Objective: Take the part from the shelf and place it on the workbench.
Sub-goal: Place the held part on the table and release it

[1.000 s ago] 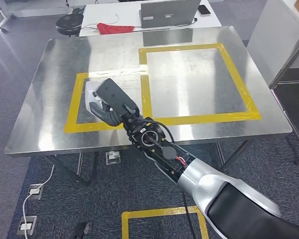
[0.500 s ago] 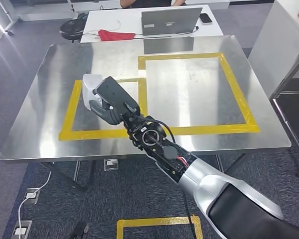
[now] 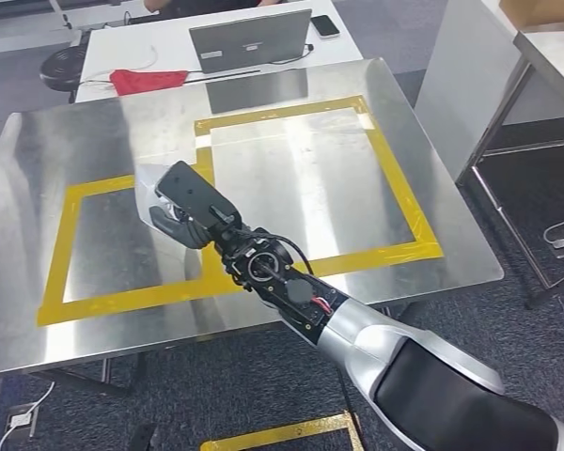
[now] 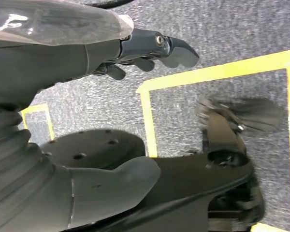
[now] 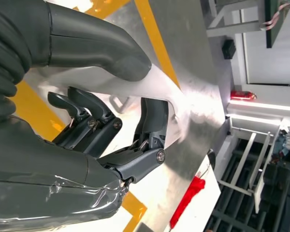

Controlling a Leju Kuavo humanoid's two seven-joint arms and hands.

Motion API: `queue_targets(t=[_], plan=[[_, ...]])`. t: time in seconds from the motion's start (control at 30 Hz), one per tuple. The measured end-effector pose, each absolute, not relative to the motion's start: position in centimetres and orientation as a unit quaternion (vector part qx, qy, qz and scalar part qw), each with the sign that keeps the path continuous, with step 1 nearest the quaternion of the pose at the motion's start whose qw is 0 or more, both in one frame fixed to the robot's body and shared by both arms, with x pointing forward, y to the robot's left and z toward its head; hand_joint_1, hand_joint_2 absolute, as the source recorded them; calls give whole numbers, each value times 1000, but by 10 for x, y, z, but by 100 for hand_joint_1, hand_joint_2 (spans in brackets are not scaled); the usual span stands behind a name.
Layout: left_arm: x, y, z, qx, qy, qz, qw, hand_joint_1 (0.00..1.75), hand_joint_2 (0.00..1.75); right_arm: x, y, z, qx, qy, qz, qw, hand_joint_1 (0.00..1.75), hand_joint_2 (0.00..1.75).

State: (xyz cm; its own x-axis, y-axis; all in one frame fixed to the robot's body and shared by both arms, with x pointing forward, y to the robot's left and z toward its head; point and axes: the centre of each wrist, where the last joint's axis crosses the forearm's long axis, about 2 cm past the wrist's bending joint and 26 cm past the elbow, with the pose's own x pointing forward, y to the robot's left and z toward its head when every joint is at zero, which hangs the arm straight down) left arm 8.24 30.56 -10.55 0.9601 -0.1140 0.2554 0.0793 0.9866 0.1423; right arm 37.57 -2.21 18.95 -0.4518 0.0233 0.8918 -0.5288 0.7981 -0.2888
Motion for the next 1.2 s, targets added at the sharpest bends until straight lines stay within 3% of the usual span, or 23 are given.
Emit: queue_targets(t=[1.2], plan=[[81, 300, -106, 60, -136, -43, 988, 0, 175, 378, -12, 210, 137, -815, 300, 476, 175, 175]])
